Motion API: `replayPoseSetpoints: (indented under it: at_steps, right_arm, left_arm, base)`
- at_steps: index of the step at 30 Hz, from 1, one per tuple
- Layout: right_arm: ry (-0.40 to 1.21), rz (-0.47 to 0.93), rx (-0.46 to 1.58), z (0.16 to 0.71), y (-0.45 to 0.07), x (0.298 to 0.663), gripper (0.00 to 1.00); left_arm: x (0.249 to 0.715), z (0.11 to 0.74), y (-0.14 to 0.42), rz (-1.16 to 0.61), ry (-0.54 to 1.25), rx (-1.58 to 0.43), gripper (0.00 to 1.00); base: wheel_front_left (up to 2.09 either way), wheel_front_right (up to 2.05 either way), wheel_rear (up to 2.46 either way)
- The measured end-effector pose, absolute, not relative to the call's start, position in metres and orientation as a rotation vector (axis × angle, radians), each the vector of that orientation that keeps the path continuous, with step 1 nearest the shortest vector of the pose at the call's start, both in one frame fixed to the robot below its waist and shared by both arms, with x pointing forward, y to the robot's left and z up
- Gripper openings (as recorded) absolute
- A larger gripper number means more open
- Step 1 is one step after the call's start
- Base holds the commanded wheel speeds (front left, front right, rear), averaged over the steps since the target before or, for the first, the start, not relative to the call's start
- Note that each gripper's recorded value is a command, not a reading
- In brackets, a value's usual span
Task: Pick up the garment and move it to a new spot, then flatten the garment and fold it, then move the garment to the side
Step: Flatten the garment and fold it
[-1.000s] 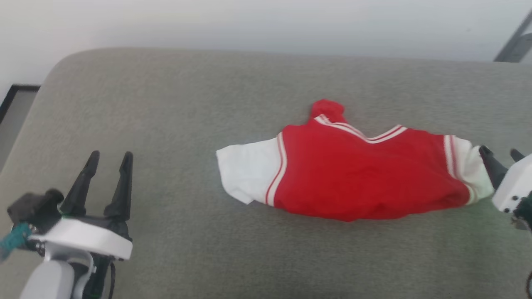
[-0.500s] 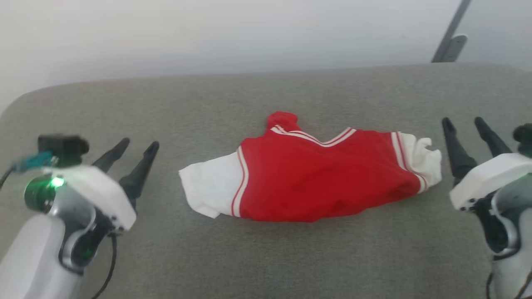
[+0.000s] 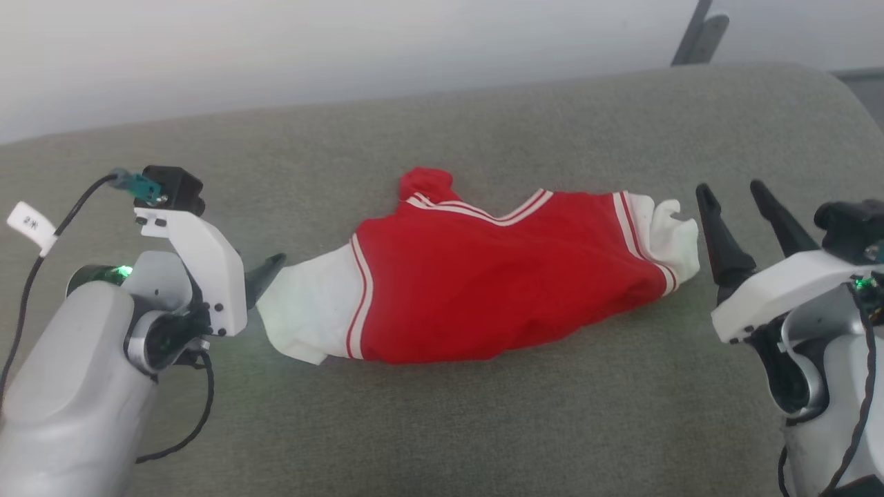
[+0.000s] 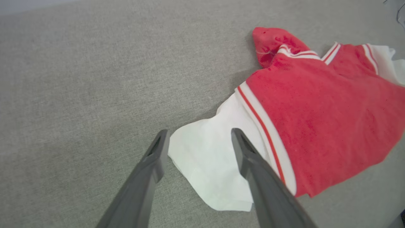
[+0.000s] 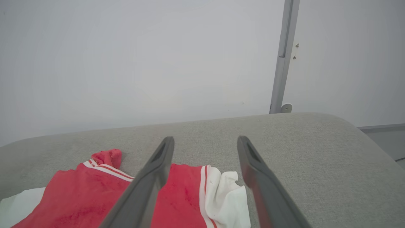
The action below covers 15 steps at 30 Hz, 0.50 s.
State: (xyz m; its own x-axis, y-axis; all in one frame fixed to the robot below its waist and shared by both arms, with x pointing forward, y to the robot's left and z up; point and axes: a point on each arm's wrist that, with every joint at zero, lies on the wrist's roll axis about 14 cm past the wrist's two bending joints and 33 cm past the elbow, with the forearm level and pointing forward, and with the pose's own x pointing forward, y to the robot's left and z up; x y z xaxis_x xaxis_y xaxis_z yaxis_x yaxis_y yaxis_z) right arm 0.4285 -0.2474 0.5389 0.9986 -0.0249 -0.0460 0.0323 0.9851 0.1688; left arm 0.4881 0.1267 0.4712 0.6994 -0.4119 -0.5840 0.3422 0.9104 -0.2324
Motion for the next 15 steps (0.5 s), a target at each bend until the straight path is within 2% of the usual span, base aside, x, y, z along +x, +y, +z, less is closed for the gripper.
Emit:
replayPoseSetpoints:
  at_steps: [8, 15]
  right_arm:
    - [-0.007, -0.043, 0.166, 0.541, -0.252, 0.435, 1.00]
    - [-0.007, -0.050, 0.164, 0.535, -0.253, 0.441, 1.00]
  left_arm:
    - [0.484, 0.404, 0.131, -0.335, 1.002, -0.053, 1.00]
    - [0.490, 0.380, 0.127, -0.293, 1.106, -0.074, 1.00]
  base:
    - [0.00, 0.00, 0.00]
    - [0.00, 0.00, 0.00]
